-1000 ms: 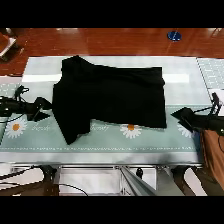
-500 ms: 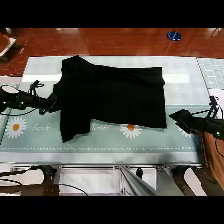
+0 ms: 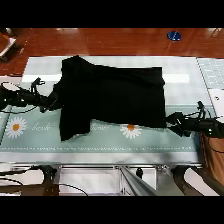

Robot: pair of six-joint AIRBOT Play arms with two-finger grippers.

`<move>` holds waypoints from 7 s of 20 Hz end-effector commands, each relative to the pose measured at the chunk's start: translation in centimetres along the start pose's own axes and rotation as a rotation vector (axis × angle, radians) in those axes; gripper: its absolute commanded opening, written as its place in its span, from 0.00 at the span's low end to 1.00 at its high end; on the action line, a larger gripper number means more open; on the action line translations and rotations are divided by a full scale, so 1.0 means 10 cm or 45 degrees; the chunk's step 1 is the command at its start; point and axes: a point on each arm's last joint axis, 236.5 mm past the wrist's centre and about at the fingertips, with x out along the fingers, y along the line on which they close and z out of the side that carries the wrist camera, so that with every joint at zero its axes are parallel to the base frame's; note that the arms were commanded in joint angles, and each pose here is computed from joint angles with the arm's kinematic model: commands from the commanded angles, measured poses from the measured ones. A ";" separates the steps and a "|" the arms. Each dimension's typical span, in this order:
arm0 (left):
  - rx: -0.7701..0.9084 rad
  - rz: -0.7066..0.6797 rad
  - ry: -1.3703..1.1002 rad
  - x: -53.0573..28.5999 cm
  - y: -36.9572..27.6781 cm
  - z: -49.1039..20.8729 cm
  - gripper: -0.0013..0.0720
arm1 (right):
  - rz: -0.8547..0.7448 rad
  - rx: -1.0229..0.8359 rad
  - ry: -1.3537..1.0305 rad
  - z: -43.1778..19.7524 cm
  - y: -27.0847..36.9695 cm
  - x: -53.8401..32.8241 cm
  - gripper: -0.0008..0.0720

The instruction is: Fold the shirts.

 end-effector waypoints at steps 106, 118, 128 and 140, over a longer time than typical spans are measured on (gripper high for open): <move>-0.235 0.220 -0.199 -0.89 0.57 -0.82 0.97 | 0.195 -0.595 -0.038 -0.10 1.09 -0.50 0.86; -0.266 0.029 -0.040 -0.05 0.49 -1.46 0.97 | 0.343 -0.474 -0.104 -0.22 1.28 -0.65 0.86; -0.070 -0.020 -0.015 0.14 0.16 -1.38 0.05 | -0.111 -0.071 -0.148 0.04 -0.08 -0.97 0.86; 0.021 -0.034 -0.177 -0.18 -0.08 -0.87 0.05 | -0.122 0.041 0.128 -0.32 -0.36 -0.22 0.83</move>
